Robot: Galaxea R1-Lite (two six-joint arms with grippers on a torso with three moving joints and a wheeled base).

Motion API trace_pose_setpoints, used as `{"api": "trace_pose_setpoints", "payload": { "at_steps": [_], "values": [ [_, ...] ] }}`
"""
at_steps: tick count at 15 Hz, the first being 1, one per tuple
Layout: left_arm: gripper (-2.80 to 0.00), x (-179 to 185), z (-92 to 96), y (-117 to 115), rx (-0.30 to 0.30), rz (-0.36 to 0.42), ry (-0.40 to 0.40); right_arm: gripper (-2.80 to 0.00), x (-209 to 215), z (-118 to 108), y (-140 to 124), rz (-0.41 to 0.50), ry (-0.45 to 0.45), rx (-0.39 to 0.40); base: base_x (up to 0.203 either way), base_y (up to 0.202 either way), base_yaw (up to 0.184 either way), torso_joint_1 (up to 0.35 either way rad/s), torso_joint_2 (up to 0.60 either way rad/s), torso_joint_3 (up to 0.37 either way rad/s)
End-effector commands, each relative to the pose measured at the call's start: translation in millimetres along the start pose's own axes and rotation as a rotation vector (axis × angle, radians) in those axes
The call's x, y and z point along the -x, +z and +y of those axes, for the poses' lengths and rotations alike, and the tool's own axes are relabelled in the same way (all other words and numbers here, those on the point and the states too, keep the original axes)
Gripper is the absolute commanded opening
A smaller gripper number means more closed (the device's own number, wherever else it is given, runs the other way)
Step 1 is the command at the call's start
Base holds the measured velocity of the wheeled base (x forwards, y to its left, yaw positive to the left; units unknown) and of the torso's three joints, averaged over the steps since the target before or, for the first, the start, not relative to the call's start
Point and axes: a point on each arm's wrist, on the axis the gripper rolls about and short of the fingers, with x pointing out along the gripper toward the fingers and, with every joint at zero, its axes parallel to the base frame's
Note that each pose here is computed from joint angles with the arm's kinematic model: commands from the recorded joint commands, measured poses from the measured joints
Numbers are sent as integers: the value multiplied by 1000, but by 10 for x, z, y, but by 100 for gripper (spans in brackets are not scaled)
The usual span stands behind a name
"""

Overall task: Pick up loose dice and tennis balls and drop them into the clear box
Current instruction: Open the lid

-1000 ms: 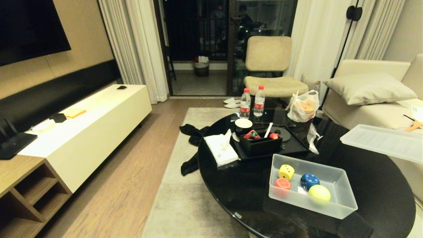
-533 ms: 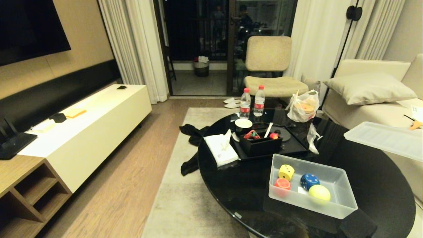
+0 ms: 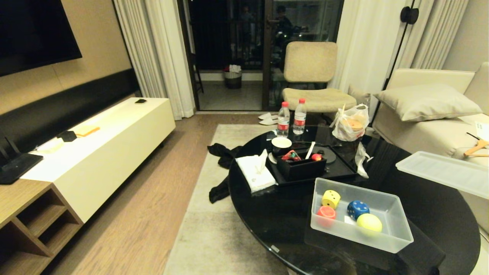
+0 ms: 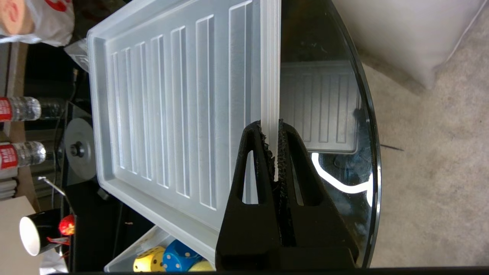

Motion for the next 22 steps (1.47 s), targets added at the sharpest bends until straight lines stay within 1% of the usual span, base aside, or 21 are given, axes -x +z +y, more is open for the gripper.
{"api": "trace_pose_setpoints", "payload": {
  "at_steps": [1, 4, 7, 12, 15, 17, 22],
  "values": [
    [-280, -3, 0, -7, 1, 4, 0, -280, -170, -88, -36, 31, -13, -14, 0, 0, 0, 0, 0, 0],
    [-280, -3, 0, -7, 1, 3, 0, -280, -341, -179, -57, 20, -31, -11, 0, 0, 0, 0, 0, 0],
    [-280, -3, 0, -7, 1, 3, 0, -280, -494, -267, -91, 30, -49, -18, 0, 0, 0, 0, 0, 0],
    [-280, -3, 0, -7, 1, 4, 0, -280, -624, -283, -147, 54, -54, -17, 0, 0, 0, 0, 0, 0],
    [-280, -3, 0, -7, 1, 4, 0, -280, -728, -336, -179, 70, -61, -22, 0, 0, 0, 0, 0, 0],
    [-280, -3, 0, -7, 1, 4, 0, -280, -786, -359, -175, 48, -54, -13, 0, 0, 0, 0, 0, 0],
    [-280, -3, 0, -7, 1, 4, 0, -280, -864, -407, -201, 56, -62, -16, 0, 0, 0, 0, 0, 0]
  ]
}}
